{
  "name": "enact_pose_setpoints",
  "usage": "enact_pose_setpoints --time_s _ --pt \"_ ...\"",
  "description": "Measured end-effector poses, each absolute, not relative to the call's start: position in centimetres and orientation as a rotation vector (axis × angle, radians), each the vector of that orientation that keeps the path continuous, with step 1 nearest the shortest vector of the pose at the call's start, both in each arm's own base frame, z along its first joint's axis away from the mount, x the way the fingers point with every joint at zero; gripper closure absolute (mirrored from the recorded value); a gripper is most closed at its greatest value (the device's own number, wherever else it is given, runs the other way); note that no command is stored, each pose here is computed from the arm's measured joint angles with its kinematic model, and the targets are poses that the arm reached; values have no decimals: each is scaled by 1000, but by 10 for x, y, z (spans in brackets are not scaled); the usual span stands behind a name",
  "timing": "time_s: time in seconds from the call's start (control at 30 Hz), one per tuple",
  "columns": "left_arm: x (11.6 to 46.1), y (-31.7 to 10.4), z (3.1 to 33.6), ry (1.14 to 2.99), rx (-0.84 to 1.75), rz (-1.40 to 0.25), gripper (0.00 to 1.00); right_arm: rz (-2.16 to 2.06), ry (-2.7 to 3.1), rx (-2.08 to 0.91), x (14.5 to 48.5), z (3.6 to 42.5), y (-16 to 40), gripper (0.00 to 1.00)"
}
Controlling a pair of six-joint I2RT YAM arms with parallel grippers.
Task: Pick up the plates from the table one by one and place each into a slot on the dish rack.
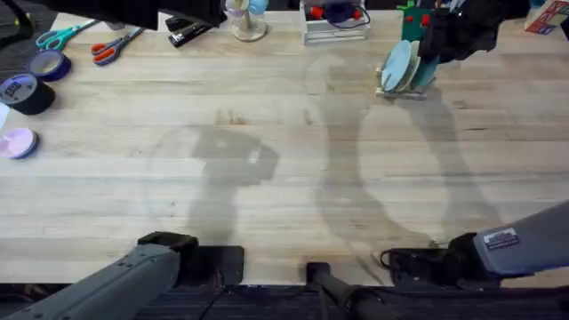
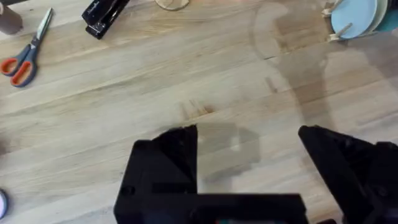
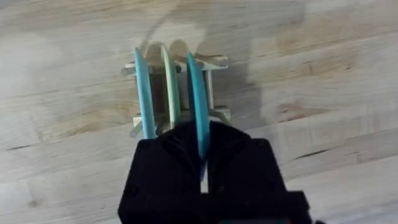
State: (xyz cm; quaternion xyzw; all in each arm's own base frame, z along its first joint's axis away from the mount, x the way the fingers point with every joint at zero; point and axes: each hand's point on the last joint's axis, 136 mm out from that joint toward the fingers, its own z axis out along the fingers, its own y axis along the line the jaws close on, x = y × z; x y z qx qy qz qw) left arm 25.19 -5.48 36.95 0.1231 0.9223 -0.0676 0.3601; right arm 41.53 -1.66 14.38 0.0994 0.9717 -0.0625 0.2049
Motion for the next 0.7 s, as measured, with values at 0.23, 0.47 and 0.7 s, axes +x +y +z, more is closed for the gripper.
enact_pose_setpoints --time_s 0.23,0.47,0.7 --pt "252 -55 370 2377 317 -174 7 -175 2708 277 416 144 -17 836" --pt "252 -55 370 2377 317 -174 7 -175 2712 277 415 144 -17 818" --pt "252 -55 370 2377 317 -174 6 -189 2770 275 401 139 -17 566"
